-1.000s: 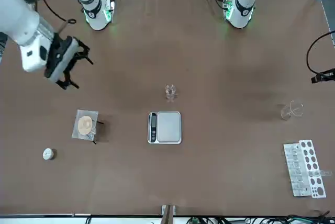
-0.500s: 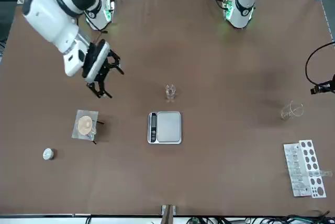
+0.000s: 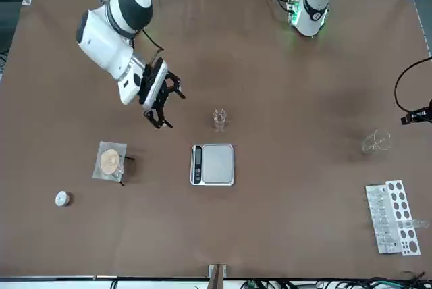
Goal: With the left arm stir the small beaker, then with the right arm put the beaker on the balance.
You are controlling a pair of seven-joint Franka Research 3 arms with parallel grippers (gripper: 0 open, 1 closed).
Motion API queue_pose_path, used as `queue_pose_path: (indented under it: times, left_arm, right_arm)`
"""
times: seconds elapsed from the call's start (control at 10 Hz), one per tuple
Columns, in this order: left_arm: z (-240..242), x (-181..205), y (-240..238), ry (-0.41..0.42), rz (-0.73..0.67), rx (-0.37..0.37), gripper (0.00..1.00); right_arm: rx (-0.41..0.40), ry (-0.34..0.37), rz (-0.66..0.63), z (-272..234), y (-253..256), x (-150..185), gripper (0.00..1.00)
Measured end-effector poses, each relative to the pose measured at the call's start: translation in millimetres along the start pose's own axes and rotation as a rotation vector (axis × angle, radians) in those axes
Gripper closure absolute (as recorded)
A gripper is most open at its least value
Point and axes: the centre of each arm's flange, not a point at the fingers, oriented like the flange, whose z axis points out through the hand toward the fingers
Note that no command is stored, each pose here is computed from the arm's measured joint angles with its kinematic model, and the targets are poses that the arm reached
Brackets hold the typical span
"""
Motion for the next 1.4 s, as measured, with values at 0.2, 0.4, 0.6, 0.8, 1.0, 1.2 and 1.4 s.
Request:
queue_pose_path:
  times: [0.2, 0.4, 0.6, 0.8, 1.0, 1.2, 1.4]
  left_arm:
    - [17.8, 3.4, -13.5, 0.006, 0.009, -0.026, 0.92]
    - [35.8, 3.0, -28.8, -0.005, 0.019, -0.056, 0.92]
    - [45.3, 4.1, -30.8, -0.014, 0.024, -0.070, 0.92]
    - [48.2, 5.7, -33.8, -0.002, 0.021, -0.074, 0.92]
    - [53.6, 7.9, -36.4, 0.008, 0.018, -0.081, 0.92]
    - [59.2, 10.6, -35.3, 0.013, 0.021, -0.089, 0.92]
    - [62.3, 12.5, -34.0, 0.017, 0.024, -0.093, 0.92]
  right_arm:
    - [0.044, 0.035, -0.024, 12.3, -10.1, -11.9, 0.00]
    - [0.077, 0.108, -0.080, 23.2, -13.2, -34.1, 0.00]
    - [0.112, 0.190, -0.136, 36.7, -20.0, -62.0, 0.00]
    - [0.150, 0.250, -0.177, 46.8, -27.9, -79.7, 0.00]
    - [0.187, 0.298, -0.197, 60.2, -34.9, -98.0, 0.00]
    - [0.230, 0.334, -0.219, 82.6, -32.4, -122.1, 0.00]
    - [0.245, 0.412, -0.213, 106.7, -28.6, -144.5, 0.00]
